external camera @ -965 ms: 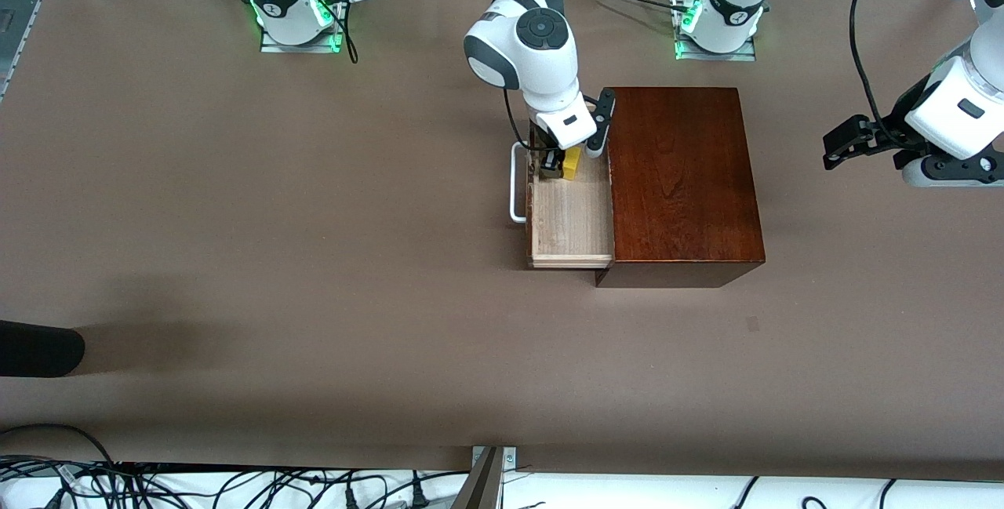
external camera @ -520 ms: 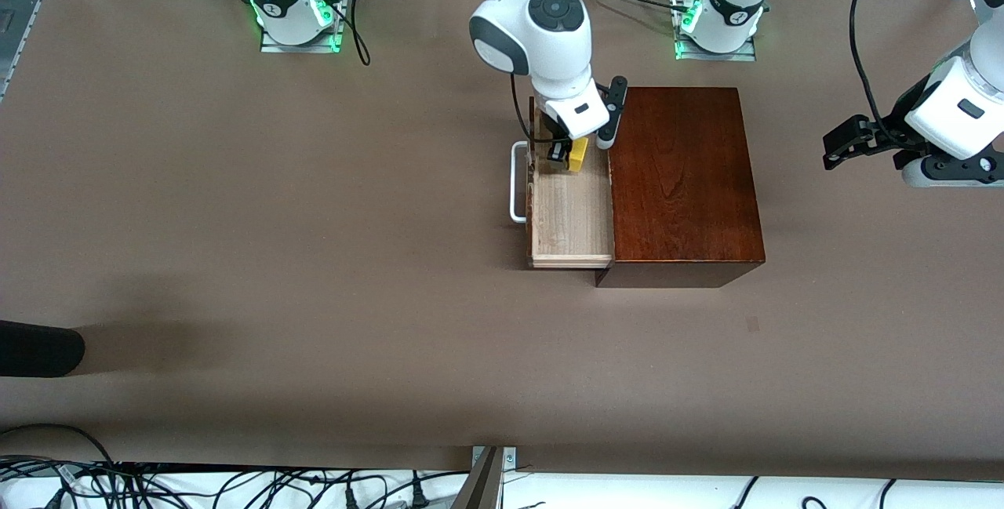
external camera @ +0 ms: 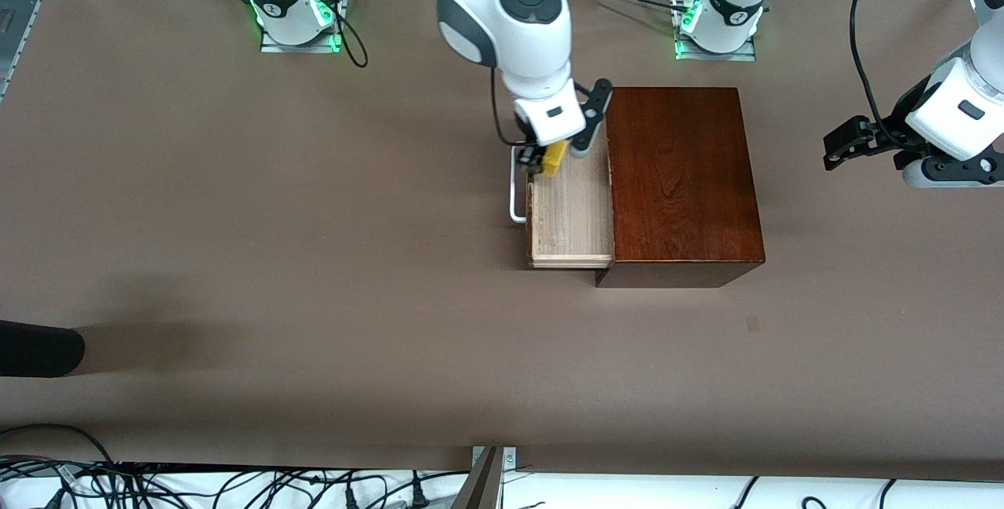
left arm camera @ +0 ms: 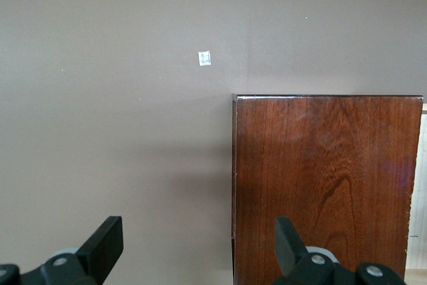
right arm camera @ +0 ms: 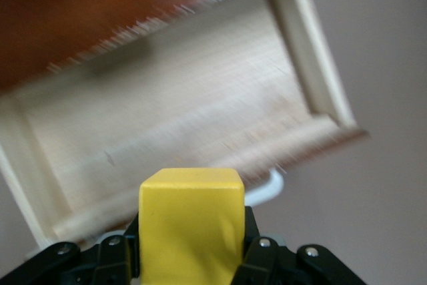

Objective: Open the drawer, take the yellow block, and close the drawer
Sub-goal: 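Lift the yellow cube out with the right gripper and carry it away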

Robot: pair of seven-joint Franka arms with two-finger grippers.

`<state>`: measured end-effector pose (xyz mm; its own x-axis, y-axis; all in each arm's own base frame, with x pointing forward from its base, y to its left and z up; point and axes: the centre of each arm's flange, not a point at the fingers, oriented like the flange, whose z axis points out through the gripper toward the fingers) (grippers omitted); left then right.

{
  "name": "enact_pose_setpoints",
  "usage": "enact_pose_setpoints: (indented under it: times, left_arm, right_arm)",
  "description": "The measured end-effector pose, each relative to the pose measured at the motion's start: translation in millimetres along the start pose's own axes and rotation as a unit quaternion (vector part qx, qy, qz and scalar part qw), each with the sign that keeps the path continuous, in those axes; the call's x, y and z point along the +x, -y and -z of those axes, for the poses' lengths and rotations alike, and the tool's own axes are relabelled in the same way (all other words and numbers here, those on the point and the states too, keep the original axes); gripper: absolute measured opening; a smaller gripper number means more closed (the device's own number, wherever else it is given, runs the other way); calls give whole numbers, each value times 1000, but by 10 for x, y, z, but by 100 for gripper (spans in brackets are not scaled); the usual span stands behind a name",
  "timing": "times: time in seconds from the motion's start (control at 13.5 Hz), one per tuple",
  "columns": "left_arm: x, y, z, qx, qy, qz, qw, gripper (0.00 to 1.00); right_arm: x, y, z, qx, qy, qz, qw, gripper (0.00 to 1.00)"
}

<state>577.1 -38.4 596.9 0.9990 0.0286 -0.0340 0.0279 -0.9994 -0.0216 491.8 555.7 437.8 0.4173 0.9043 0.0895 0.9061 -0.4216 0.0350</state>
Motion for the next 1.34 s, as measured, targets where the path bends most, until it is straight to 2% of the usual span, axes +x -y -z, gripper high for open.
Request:
enact_pose_setpoints:
  times: [0.22, 0.52, 0.67, 0.97, 1.34]
  left_arm:
    - [1, 1, -1, 0, 0, 0, 1000, 100]
    - [2, 2, -3, 0, 0, 0, 1000, 100]
    - [2, 0, -3, 0, 0, 0, 1000, 100]
    - [1, -8, -4, 0, 0, -1, 1000, 100]
    - [0, -25, -3, 0, 0, -2, 1000, 100]
  right_arm:
    - [-390, -539, 235, -20, 18, -51, 998, 56]
    - [-1036, -1150, 298, -34, 41, -130, 990, 56]
    - [-1426, -1440, 237, -41, 36, -171, 984, 56]
    - [-2281, -1800, 5, -40, 30, -267, 962, 56]
    - [-3431, -2173, -439, -38, 30, -357, 933, 56]
